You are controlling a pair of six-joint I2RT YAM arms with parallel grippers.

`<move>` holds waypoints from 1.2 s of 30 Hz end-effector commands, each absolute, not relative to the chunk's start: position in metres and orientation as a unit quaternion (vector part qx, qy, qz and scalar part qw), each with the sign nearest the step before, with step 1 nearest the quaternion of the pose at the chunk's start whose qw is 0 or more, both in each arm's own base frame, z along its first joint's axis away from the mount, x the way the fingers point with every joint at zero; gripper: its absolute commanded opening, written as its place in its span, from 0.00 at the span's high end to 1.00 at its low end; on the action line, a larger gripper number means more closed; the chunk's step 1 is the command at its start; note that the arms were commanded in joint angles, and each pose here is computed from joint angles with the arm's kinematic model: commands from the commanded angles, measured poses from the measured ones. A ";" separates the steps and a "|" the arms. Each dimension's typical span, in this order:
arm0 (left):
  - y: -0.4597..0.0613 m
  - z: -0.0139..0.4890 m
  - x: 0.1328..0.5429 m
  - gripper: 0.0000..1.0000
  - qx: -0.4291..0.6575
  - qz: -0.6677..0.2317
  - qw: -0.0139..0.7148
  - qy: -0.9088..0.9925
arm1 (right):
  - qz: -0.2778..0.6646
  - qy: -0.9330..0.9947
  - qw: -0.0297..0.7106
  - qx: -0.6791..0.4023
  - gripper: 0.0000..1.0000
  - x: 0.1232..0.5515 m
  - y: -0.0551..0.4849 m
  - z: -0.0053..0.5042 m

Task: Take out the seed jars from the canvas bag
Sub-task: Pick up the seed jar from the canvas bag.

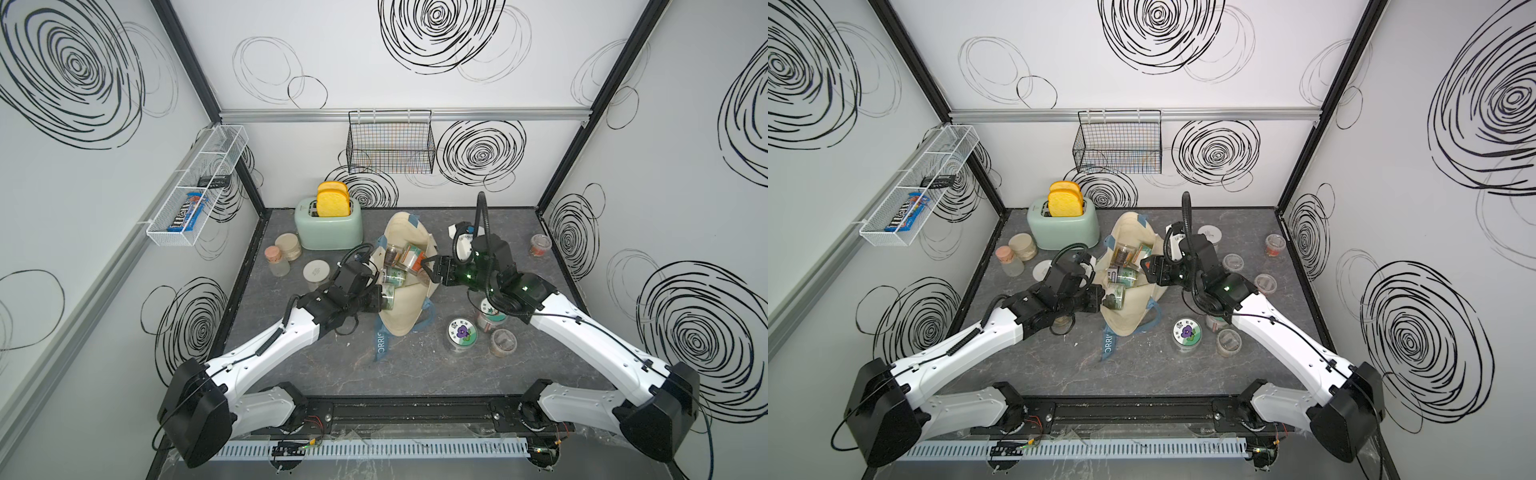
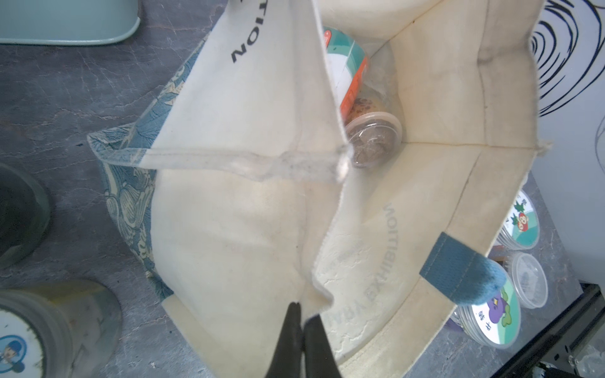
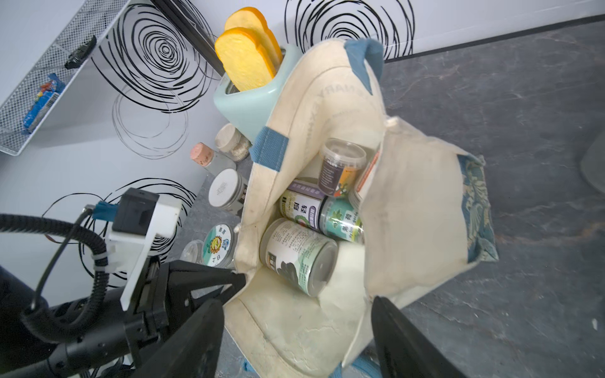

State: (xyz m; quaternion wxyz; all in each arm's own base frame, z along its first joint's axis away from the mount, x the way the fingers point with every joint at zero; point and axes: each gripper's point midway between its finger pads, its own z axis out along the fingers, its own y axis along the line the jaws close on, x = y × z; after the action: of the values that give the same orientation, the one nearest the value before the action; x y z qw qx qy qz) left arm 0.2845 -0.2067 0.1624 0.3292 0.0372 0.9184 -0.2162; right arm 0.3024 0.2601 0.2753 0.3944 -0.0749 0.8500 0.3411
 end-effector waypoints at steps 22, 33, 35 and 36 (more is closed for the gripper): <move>-0.184 0.147 0.269 1.00 0.012 -0.235 0.329 0.914 | 0.344 0.873 0.319 -0.130 0.25 0.303 0.330 0.236; -0.172 0.148 0.269 1.00 0.008 -0.212 0.338 0.917 | 0.304 0.909 0.266 -0.101 0.25 0.300 0.351 0.166; -0.170 0.152 0.271 1.00 -0.004 -0.212 0.345 0.914 | 0.312 0.905 0.264 -0.116 0.25 0.298 0.352 0.164; -0.170 0.153 0.273 1.00 -0.009 -0.212 0.349 0.913 | 0.317 0.900 0.271 -0.124 0.25 0.296 0.351 0.167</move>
State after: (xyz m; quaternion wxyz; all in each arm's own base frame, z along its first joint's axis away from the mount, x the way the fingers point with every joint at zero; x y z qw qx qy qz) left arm 0.2741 -0.1840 0.1631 0.3548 0.0163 0.9042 -0.2372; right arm 0.2944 0.3506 0.1563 0.2507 -0.1135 0.9130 0.3011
